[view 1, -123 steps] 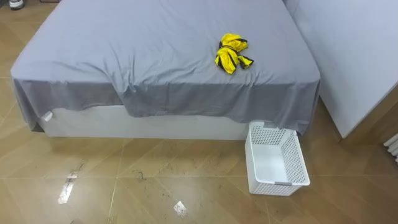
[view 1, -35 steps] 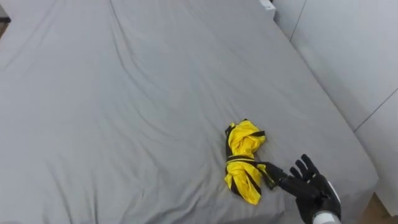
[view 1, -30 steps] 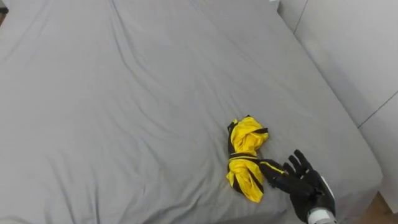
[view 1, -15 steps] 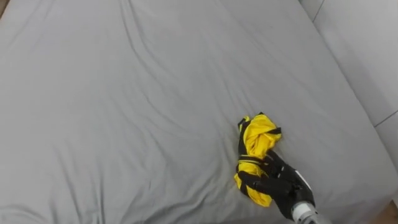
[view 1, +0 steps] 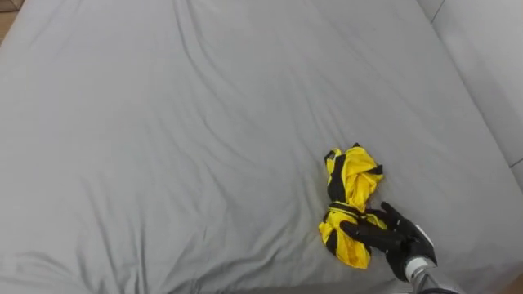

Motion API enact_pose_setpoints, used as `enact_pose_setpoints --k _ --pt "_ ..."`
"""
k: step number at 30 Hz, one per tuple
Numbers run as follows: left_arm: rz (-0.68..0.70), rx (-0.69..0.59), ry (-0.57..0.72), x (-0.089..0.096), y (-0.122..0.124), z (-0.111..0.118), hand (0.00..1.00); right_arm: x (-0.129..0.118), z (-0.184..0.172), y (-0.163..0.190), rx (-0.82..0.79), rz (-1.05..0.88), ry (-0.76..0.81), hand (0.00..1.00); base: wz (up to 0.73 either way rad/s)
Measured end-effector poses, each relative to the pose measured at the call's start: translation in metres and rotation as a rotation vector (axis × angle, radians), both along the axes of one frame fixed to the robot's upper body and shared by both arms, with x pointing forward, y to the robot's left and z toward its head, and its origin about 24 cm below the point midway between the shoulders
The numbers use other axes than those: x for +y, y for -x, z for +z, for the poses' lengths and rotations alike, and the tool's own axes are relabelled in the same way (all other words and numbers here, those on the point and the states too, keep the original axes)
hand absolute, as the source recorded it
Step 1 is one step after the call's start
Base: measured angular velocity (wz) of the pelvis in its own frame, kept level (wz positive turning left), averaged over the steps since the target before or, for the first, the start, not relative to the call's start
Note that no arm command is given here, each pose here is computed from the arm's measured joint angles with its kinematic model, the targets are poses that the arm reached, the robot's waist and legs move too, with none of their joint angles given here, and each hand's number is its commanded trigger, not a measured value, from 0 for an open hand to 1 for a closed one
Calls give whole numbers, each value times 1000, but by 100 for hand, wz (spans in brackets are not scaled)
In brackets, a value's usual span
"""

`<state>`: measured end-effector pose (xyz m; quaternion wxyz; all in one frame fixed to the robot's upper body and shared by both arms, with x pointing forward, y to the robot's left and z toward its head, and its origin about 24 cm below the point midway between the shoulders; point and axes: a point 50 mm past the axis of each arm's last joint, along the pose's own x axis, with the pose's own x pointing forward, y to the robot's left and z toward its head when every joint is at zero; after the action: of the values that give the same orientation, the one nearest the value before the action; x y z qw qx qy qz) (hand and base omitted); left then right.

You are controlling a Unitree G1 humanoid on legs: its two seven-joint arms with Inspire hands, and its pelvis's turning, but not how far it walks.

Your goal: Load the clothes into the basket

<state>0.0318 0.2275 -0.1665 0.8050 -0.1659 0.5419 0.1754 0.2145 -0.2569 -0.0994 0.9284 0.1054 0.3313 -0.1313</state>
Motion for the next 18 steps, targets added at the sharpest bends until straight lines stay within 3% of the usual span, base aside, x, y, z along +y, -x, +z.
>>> enact_pose_setpoints --k 4,18 --pt "-2 4 7 0 -3 0 0 -19 1 2 45 -80 9 100 9" --pt "27 85 -3 8 14 -2 0 -41 2 12 68 -286 -51 100 0"
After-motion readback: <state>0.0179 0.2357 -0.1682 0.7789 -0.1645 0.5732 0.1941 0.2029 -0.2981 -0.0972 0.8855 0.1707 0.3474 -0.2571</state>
